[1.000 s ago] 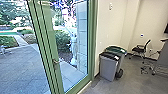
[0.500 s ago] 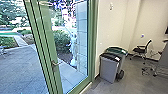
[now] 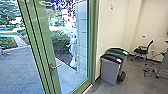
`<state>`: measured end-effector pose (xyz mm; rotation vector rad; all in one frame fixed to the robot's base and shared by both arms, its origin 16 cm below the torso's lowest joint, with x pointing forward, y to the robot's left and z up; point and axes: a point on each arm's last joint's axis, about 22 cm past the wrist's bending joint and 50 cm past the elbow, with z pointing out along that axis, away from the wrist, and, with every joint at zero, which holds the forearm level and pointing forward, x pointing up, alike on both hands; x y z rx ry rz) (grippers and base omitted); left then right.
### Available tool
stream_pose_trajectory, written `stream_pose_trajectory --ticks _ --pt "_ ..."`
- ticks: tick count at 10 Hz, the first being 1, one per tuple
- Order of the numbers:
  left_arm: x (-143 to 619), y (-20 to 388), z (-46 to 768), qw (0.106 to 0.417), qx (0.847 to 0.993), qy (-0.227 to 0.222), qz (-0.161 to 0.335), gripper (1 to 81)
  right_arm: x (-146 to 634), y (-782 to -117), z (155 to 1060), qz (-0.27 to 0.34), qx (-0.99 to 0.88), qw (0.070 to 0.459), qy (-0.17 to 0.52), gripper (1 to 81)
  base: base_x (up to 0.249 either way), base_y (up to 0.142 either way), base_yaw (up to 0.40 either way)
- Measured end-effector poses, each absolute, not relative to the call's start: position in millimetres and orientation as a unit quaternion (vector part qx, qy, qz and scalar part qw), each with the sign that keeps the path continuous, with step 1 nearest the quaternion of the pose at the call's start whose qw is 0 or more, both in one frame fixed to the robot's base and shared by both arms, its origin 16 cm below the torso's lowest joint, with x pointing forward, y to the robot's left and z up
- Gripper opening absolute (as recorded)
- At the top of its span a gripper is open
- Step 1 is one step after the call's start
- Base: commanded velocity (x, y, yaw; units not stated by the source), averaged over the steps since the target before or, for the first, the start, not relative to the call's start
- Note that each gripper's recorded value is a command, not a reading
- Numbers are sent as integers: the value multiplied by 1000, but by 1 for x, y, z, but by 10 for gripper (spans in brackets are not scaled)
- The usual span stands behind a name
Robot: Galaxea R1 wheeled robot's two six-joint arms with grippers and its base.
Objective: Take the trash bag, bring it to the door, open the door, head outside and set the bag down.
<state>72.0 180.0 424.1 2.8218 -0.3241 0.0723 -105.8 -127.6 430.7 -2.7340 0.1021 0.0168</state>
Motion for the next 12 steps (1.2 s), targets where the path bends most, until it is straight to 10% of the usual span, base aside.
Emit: stream_pose_trajectory --ticks 12 --pt "72 180 424 149 982 -112 26 10 -105 -126 431 6 -979 202 37 811 144 0 0"
